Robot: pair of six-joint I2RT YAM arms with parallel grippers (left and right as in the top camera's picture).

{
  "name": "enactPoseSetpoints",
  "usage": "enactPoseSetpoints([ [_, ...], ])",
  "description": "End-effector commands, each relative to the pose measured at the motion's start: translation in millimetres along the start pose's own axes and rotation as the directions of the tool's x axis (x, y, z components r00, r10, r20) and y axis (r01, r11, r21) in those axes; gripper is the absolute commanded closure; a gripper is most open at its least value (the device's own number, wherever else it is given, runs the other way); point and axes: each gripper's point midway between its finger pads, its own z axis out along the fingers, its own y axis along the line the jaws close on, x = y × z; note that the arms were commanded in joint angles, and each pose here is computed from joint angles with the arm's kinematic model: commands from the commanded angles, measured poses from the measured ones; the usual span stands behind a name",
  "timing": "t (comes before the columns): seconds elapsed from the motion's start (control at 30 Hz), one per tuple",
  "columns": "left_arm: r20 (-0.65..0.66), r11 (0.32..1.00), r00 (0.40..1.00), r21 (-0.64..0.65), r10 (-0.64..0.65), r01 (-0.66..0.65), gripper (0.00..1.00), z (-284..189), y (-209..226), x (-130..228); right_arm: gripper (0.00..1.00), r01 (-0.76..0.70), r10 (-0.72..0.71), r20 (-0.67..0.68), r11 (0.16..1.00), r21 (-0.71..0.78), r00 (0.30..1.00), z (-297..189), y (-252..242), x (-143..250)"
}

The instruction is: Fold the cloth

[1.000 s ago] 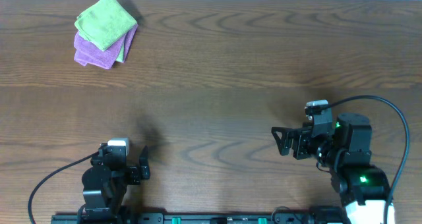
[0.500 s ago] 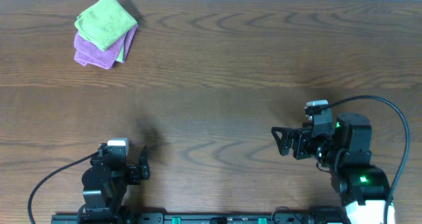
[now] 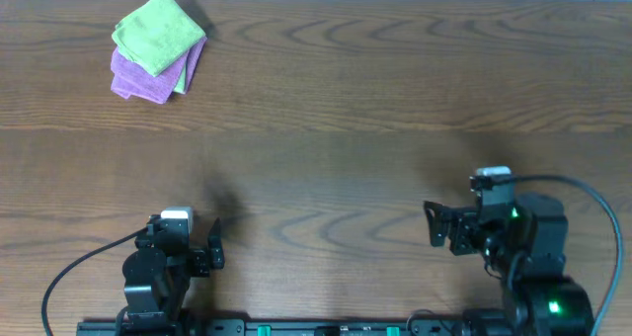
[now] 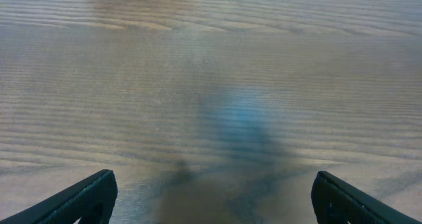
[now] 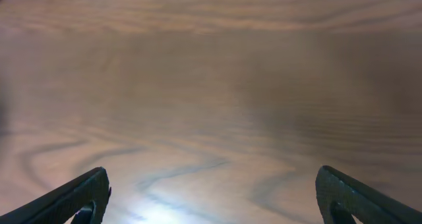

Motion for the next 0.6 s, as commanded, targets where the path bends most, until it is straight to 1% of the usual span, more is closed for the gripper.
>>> enactPoseSetpoints([
  [0.0,0.0,1.0,1.0,-0.006,0.017,-0.017,0.05,0.9,0.9,1.6,0.01,0.069,-0.071,0.01,0.986,0.149,0.997,-1.4,-26.6,10.2],
  [0.1,0.0,1.0,1.0,-0.006,0.017,-0.017,0.05,0.9,0.9,1.6,0.01,0.111,-0.117,0.02,0.978,0.177,0.993,-0.3,-32.4,22.7],
  [0.37,0.0,1.0,1.0,-0.006,0.017,-0.017,0.05,0.9,0.9,1.6,0.01,0.107,-0.124,0.07,0.973,0.204,0.99,12.3,-41.4,55.6],
  [0.57,0.0,1.0,1.0,-0.006,0.017,-0.017,0.05,0.9,0.9,1.6,0.01,0.023,-0.047,0.108,0.977,0.212,0.993,19.5,-46.4,67.3],
])
